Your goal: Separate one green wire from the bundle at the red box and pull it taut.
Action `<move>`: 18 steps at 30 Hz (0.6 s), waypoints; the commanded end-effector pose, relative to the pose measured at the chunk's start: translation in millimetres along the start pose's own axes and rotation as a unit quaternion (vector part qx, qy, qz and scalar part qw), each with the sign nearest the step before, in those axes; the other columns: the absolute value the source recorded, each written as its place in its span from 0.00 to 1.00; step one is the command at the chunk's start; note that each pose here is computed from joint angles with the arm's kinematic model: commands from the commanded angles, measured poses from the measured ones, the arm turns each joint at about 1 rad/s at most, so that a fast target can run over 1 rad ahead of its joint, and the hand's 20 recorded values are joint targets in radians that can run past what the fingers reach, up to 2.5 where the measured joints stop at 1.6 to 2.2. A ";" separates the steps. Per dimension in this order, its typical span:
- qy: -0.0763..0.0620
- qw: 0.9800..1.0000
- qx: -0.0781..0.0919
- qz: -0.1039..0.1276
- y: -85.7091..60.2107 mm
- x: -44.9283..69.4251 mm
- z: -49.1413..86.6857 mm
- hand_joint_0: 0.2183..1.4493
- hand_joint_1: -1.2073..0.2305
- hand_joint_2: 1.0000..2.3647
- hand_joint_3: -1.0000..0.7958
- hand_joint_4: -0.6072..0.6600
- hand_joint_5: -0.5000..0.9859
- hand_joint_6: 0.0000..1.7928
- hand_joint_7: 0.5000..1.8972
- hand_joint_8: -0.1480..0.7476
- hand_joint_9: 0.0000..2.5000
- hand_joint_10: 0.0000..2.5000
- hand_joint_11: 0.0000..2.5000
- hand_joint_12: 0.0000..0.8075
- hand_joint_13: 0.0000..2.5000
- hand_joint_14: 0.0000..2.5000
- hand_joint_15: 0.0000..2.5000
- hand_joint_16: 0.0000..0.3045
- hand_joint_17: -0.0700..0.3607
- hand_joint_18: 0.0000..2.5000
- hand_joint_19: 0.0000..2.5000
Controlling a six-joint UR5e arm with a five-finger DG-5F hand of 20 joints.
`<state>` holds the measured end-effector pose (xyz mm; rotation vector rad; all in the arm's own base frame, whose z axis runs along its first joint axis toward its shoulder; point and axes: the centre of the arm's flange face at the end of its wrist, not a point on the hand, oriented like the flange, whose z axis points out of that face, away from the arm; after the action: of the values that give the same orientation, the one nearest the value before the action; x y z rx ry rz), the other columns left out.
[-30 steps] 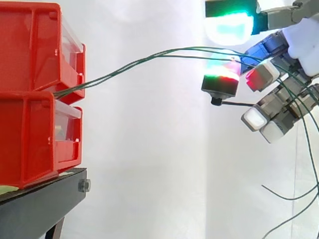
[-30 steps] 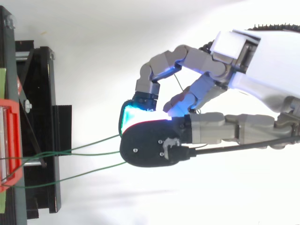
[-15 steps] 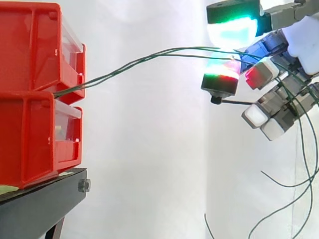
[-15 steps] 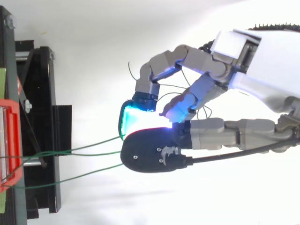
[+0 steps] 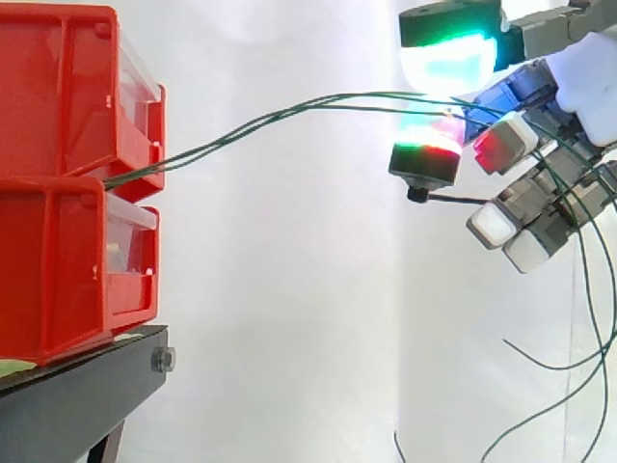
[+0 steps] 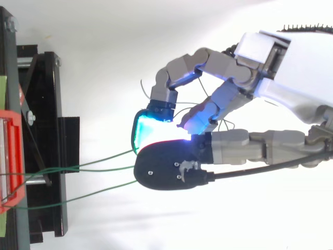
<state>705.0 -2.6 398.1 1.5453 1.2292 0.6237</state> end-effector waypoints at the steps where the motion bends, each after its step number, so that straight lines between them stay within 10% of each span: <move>1: 0.000 1.000 0.000 0.001 0.0 -0.2 0.1 0.28 0.37 0.01 0.34 0.53 0.24 0.51 0.34 0.43 0.48 0.01 0.35 0.43 0.33 0.01 0.23 0.16 0.42 0.25 0.23; 18: -0.001 1.000 0.001 0.000 -1.3 -0.1 0.3 0.31 0.38 0.01 0.42 0.52 0.25 0.50 0.39 0.45 0.49 0.01 0.35 0.46 0.32 0.01 0.22 0.17 0.43 0.25 0.22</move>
<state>704.8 -2.8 396.9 1.5471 1.2295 0.6218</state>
